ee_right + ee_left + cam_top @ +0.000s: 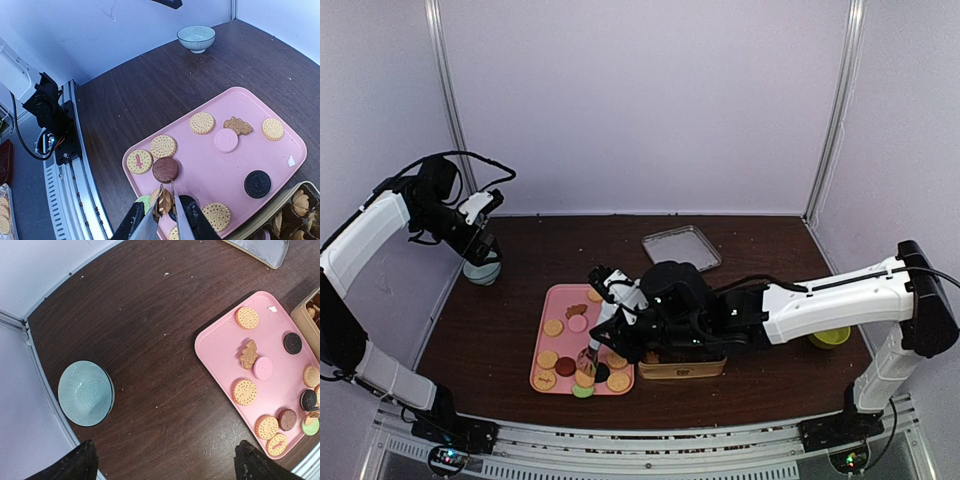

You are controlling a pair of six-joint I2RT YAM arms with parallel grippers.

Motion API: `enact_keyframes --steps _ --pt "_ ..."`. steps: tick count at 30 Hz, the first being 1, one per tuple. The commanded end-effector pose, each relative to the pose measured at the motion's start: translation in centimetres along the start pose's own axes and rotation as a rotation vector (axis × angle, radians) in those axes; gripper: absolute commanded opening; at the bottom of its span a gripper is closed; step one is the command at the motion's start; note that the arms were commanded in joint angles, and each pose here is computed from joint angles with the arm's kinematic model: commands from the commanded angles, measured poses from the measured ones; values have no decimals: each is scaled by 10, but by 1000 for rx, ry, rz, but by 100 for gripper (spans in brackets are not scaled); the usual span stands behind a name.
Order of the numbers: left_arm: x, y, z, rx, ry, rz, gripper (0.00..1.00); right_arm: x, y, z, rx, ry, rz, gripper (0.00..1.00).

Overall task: Pack the cookies
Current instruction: Pick up the fake cookies from the plate.

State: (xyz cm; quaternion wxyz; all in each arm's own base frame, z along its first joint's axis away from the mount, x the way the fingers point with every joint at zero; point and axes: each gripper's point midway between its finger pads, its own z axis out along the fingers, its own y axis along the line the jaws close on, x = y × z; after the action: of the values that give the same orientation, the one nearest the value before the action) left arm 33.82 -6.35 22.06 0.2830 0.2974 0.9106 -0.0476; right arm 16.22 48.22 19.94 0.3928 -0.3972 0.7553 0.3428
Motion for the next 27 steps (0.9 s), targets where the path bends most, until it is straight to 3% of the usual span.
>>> enact_keyframes --steps 1,18,27 --pt "-7 4 -8 -15 -29 11 98 -30 14 -19 -36 -69 13 3" --pt "-7 4 -9 -18 -31 14 98 -46 10 -41 -6 -110 -9 0" --pt "-6 4 -9 -17 -29 15 98 -55 -36 -92 173 -133 -50 0"
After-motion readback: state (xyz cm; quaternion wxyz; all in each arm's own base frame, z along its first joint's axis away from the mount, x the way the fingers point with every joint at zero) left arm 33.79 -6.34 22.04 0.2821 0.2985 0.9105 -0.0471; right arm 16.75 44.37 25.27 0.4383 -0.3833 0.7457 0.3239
